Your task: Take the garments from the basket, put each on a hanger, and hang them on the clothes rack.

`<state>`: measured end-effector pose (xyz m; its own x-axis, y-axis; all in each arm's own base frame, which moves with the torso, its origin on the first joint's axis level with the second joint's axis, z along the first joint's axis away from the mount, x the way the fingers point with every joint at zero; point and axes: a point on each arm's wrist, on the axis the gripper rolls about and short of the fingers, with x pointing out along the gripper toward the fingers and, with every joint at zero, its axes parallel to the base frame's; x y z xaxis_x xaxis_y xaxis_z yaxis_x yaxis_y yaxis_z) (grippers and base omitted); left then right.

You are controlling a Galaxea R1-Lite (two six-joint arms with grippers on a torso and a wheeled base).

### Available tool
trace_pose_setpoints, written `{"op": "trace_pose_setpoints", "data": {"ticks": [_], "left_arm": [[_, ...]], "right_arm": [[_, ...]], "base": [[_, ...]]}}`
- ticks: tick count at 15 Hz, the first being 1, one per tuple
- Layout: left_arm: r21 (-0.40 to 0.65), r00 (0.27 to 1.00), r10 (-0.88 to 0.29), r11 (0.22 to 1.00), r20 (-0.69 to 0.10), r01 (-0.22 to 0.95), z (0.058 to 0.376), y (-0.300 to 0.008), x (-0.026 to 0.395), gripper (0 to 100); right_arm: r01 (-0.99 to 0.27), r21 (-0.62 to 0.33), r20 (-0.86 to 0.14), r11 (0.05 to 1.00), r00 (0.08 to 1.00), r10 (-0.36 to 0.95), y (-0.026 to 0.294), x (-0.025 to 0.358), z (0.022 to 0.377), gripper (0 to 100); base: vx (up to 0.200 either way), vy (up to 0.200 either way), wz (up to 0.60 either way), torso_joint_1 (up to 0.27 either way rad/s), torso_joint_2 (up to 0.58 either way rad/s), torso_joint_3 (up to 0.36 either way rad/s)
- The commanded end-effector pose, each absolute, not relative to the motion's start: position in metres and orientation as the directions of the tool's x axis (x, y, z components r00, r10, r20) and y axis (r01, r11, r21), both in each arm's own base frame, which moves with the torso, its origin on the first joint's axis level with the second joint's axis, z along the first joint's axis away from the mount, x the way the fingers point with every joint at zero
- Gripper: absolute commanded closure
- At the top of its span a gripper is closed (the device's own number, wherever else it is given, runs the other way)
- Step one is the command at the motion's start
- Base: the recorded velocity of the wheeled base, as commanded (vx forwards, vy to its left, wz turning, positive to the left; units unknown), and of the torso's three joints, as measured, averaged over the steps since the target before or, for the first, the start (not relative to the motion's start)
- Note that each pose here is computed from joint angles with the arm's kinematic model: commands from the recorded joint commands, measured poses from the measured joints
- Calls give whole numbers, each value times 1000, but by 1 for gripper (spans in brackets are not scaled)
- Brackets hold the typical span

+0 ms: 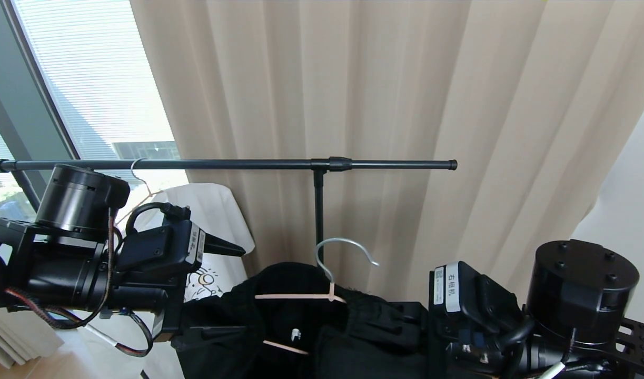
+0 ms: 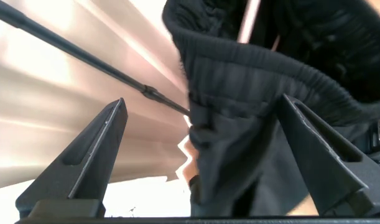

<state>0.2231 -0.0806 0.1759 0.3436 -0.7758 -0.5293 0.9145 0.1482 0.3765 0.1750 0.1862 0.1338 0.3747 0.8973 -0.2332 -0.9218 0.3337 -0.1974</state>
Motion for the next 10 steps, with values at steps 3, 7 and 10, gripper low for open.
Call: {"op": "trace_pose_setpoints", "data": {"ticks": [3,7,10], "left_arm": [[349,292,-789,106,-540,931,169,-90,221,0],[320,232,-810,58,-539,946,164,-98,217,0],[294,212,-804,48,-556,955,156,-99,214,0]], "right_arm": [[-932,-198,-228,303,345,911,191,168,135,100],[-936,-198,-227,291,332,916,193,166,135,100],[-938,-199,-225,284,325,918,194,164,135,100]], "base": [[0,0,0,0,0,0],[0,0,0,0,0,0],[0,0,0,0,0,0]]}}
